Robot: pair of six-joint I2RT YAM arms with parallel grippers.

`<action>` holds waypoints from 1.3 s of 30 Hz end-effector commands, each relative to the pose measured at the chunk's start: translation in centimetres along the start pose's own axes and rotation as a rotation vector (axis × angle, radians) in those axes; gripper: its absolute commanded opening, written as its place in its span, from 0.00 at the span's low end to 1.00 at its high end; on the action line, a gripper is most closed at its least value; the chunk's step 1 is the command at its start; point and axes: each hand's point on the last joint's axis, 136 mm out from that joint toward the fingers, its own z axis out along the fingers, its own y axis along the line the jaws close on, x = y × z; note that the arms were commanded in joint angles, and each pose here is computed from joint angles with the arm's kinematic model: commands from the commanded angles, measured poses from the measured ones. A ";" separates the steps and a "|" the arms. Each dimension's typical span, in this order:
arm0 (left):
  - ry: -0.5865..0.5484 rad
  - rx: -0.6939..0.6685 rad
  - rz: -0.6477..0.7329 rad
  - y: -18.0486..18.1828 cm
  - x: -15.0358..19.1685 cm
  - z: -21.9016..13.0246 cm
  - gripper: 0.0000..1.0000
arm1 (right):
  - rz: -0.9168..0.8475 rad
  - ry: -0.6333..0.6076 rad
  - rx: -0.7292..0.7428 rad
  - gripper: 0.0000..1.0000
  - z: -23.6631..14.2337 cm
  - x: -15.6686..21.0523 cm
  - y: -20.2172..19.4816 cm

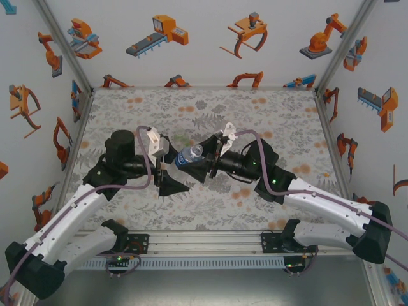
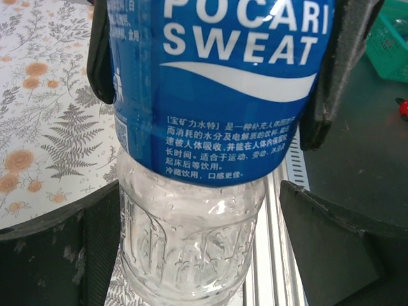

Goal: Screw on the bottle caps

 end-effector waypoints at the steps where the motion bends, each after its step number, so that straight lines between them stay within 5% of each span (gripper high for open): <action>1: -0.042 -0.010 0.065 0.2 -2.2 0.1 0.88 | -0.007 -0.059 -0.002 0.31 -0.1 -2.4 0.6; 23: -0.041 -0.022 0.092 0.7 -3.3 0.9 0.64 | -0.008 -0.098 0.031 0.27 -1.2 -2.9 0.2; 39: -0.015 -0.019 0.121 0.4 -3.4 0.8 0.59 | 0.018 -0.103 0.013 0.25 -0.3 -2.7 0.2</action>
